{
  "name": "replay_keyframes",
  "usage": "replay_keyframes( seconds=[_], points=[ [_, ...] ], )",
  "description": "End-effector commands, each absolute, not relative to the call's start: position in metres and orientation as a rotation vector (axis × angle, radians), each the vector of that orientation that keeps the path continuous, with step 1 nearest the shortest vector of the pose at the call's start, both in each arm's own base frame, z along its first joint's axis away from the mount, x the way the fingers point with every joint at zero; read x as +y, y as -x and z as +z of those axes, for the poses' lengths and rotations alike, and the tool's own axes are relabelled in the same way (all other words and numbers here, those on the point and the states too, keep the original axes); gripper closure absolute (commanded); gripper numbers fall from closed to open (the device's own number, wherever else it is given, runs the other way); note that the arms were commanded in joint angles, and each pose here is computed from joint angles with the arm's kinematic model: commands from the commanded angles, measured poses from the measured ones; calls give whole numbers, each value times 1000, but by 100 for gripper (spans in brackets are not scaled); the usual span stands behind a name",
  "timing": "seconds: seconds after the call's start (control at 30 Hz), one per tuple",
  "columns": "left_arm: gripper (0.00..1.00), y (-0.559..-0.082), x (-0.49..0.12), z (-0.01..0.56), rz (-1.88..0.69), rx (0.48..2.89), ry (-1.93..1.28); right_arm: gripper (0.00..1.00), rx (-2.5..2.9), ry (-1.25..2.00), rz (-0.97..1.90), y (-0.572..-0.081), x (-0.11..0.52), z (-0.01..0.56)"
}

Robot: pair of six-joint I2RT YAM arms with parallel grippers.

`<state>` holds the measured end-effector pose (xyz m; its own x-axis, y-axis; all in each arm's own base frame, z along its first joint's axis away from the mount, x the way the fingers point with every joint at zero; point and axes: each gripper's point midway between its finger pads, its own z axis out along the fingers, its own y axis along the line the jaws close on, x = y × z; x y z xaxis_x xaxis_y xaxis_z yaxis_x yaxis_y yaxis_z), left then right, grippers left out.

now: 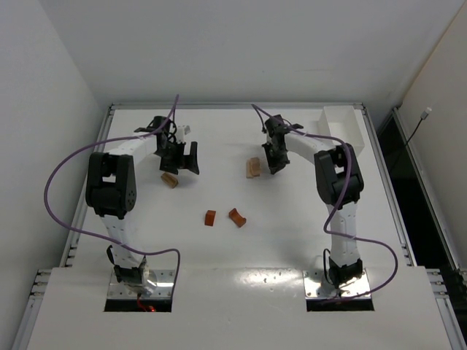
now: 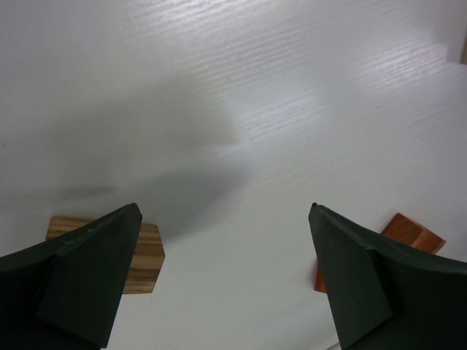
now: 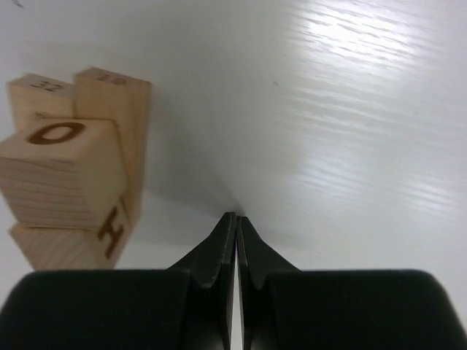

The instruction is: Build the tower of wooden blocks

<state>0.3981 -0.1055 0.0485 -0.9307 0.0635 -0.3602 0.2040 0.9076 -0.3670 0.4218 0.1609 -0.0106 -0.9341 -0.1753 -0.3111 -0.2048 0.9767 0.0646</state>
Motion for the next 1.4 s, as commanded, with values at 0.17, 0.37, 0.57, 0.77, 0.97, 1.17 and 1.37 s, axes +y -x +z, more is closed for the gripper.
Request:
replay_keyframes(
  seconds=[0.17, 0.37, 0.57, 0.77, 0.97, 1.17, 1.37],
  points=[
    [1, -373, -112, 88, -608, 2591, -334, 86, 2552, 486, 135, -436, 147, 97],
    [1, -347, -113, 99, -551, 2554, -364, 53, 2358, 816, 362, -410, 169, 151],
    [1, -370, -43, 96, -14, 2562, -87, 50, 2323, 852, 346, -390, 161, 162],
    [1, -376, -33, 64, 119, 2629, 86, 50, 2325, 822, 320, -395, 155, 165],
    [12, -388, -51, 52, 6, 2654, 147, 48, 2327, 818, 308, -393, 153, 165],
    [37, -398, -49, 28, -6, 2727, 230, 46, 2321, 810, 284, -393, 150, 167],
    [87, -405, -58, 25, -68, 2752, 203, 44, 2332, 808, 274, -392, 148, 163]
  ],
)
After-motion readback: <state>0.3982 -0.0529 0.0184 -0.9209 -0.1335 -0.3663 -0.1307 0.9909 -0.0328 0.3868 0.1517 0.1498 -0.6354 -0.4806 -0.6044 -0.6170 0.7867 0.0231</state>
